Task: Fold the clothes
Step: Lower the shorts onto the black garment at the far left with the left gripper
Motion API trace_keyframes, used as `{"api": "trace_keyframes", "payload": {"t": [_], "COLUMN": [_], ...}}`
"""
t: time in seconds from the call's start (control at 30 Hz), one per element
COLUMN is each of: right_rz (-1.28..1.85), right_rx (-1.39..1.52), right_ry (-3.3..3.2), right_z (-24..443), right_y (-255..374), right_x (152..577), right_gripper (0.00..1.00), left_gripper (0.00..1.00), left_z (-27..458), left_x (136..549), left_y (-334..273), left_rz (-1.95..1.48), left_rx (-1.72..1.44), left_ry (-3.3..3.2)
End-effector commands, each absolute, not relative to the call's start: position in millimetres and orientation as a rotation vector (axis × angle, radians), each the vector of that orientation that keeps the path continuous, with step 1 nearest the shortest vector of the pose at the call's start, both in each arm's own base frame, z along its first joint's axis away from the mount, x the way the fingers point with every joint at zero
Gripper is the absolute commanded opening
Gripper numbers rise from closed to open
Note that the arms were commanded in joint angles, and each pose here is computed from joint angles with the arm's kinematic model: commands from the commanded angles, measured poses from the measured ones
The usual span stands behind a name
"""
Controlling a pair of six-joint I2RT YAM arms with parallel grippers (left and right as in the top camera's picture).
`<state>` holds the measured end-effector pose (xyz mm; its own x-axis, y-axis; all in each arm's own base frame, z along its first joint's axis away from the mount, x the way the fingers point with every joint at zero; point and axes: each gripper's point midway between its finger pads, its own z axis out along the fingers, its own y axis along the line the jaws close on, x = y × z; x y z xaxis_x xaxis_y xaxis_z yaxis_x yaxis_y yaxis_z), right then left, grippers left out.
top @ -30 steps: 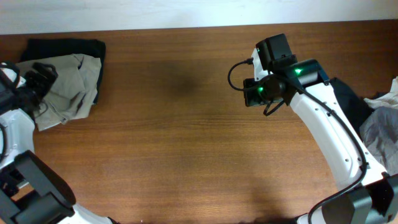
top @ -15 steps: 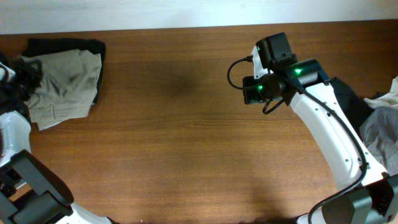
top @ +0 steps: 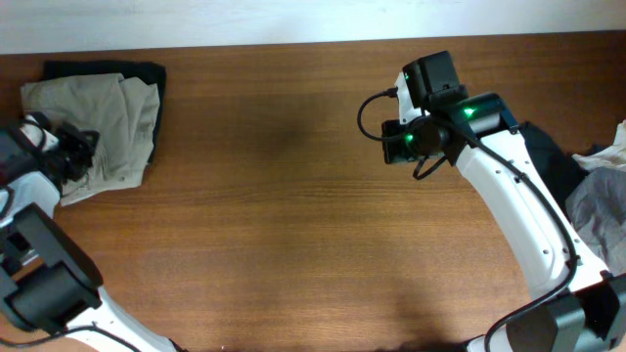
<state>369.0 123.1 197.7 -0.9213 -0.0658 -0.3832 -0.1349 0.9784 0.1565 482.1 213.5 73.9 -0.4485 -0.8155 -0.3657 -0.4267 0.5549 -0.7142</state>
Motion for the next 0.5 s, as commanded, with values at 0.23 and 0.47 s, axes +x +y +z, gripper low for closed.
{"api": "trace_keyframes", "payload": {"t": [0.23,0.47], "right_rz": [0.251,0.251], "right_rx": [-0.158,-0.158], "right_ry": [2.699,2.699], "right_z": [213,213], "right_y": [123,123], "right_x": [370,370], "right_gripper": [0.04,0.04], "left_gripper": [0.56,0.87], "left_z": [38,71], "left_x": [445,445], "left_y": [224,243], "left_rz": [-0.645,-0.549], "left_rx": [-1.237,-1.209], "left_ry": [2.172,2.106]}}
